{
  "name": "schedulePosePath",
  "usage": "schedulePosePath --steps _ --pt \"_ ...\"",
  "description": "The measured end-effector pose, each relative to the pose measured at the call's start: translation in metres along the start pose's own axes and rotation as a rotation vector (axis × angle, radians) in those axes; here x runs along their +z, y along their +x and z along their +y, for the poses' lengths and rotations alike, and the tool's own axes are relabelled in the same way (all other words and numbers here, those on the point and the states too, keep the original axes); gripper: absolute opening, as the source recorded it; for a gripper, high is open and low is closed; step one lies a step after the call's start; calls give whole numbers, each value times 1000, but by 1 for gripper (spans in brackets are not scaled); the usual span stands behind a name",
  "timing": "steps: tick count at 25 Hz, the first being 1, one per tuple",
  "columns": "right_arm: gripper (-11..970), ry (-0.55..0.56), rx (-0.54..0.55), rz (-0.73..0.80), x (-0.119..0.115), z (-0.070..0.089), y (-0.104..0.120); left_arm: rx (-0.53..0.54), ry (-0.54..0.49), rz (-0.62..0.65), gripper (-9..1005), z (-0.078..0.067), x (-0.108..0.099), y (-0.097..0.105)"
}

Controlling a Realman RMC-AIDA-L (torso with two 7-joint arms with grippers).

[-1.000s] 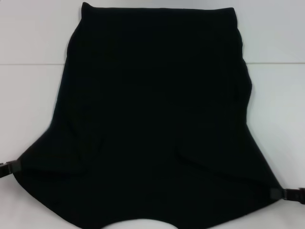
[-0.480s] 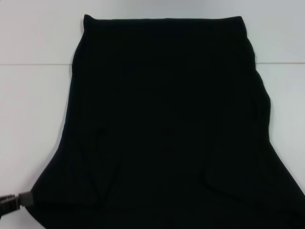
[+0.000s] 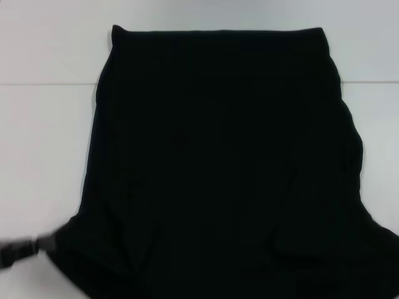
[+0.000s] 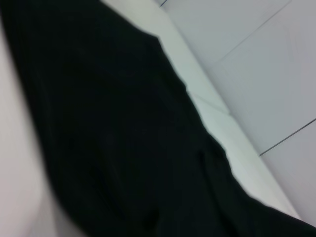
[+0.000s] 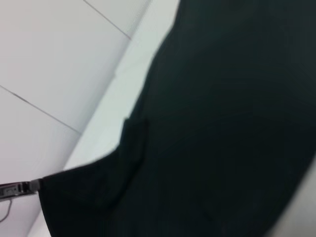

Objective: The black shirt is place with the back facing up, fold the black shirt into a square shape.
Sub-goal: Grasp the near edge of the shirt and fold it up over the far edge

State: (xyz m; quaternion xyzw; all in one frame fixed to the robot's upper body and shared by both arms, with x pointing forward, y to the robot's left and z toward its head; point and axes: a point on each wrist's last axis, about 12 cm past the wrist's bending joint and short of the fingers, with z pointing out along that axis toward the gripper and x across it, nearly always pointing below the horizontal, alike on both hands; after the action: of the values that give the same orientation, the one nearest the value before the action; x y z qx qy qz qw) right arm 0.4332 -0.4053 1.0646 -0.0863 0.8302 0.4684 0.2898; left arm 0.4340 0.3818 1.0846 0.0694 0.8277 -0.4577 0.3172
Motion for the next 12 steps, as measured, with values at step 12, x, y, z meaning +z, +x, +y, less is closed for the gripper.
schedulePosePath --steps 12 --pt "36 76 -126 -165 37 -1 -109 129 45 -137 59 1 81 -129"
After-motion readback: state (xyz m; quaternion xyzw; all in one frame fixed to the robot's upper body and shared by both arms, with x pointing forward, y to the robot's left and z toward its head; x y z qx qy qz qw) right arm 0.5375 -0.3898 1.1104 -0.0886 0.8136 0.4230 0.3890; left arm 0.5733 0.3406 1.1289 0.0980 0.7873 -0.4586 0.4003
